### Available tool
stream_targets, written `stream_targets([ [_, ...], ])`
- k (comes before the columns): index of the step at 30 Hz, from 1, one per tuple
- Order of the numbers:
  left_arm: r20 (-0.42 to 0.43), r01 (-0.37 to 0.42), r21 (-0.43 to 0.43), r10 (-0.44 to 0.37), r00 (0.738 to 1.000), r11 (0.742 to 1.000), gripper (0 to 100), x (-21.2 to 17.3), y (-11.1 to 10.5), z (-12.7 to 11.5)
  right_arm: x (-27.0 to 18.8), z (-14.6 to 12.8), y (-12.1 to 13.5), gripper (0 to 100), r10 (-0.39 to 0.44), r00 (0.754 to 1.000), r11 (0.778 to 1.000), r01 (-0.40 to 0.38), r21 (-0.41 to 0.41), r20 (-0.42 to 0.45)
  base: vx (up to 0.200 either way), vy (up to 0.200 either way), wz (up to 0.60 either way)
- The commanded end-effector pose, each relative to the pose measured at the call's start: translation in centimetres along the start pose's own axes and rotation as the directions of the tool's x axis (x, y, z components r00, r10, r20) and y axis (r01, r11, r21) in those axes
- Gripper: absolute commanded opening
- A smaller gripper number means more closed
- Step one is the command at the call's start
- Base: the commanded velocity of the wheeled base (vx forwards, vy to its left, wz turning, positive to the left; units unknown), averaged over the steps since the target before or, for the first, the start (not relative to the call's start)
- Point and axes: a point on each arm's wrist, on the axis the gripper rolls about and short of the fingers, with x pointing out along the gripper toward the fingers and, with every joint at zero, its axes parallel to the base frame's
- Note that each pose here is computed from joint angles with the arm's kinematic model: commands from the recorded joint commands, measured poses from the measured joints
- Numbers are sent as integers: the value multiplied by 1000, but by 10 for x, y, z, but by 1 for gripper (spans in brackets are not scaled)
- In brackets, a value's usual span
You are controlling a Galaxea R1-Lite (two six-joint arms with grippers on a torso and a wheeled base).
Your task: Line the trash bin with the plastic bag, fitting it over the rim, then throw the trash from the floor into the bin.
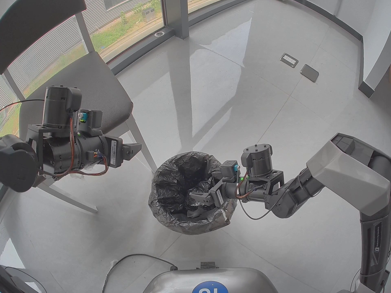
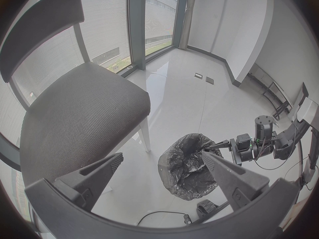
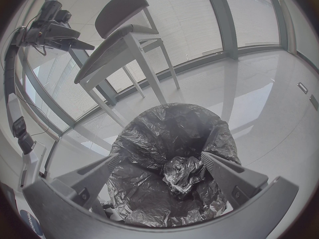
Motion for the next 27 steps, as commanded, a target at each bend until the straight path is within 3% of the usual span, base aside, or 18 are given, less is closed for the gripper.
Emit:
stream_targets([
  [1, 3, -1, -2, 1, 1000, 1000, 100, -1, 0, 0, 5, 4, 10, 100, 22, 1000, 1000, -22, -13, 11, 0, 0, 0],
  [9, -2, 4, 0, -4, 1000, 1000, 100, -1, -2, -1, 24, 3, 29, 100, 70, 997, 997, -70, -18, 14, 0, 0, 0],
  [21, 2, 9, 1, -9, 1000, 1000, 100, -2, -3, -1, 64, -1, 82, 100, 187, 982, 982, -188, 30, 34, 0, 0, 0],
  [27, 9, 9, -2, -9, 1000, 1000, 100, -5, -3, 0, 71, -7, 90, 100, 202, 979, 978, -203, 46, 29, 0, 0, 0],
])
